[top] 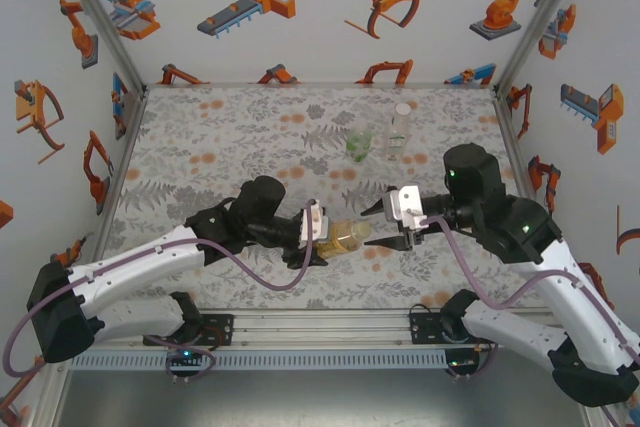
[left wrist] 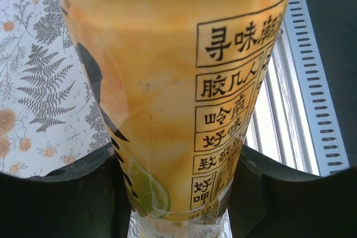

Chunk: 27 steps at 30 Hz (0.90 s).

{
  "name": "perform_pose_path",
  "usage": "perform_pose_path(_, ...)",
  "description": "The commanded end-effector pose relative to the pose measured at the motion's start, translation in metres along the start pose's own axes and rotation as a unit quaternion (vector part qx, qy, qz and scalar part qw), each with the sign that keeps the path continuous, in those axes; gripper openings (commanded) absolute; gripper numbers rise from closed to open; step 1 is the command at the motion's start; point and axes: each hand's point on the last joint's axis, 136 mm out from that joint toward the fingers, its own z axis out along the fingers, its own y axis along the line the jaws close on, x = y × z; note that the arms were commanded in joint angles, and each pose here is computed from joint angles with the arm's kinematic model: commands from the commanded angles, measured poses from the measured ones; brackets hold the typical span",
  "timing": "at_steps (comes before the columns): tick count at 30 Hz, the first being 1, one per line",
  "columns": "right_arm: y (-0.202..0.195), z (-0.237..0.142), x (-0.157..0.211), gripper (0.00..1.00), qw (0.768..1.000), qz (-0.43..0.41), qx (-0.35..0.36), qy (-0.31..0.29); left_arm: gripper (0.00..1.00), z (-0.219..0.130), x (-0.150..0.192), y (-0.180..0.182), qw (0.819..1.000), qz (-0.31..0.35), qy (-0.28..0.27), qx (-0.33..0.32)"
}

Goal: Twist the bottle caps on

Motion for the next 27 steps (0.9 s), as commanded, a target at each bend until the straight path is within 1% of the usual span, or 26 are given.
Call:
perform_pose_path(1, 0.006, 0.002, -0.006, 0.49, 1.0, -0.015, -0.018, -0.017, 0.0, -0.005, -0.013, -0.007, 1.0, 0.016, -0.016, 0.013)
perform_pose_path(12, 0.007, 0.008, 0.003, 0.47, 0.999, 0.003, -0.032, -0.005, 0.0, -0.004, -0.014, -0.007, 1.0, 0.018, -0.018, 0.016)
perform_pose_path(18, 0.006, 0.008, 0.007, 0.46, 1.0, 0.004, -0.023, 0.003, 0.0, -0.005, -0.016, -0.007, 0.999, 0.021, -0.02, 0.018)
perform_pose_path(22, 0.006, 0.008, 0.007, 0.4, 1.0, 0.003, -0.019, 0.002, 0.0, -0.004, -0.016, -0.007, 0.999, 0.02, -0.02, 0.017)
perform_pose_path(27, 0.0, 0.011, 0.008, 0.27, 0.999, 0.039, -0.008, 0.0, 0.0, -0.003, -0.016, -0.006, 0.999, 0.021, -0.02, 0.019)
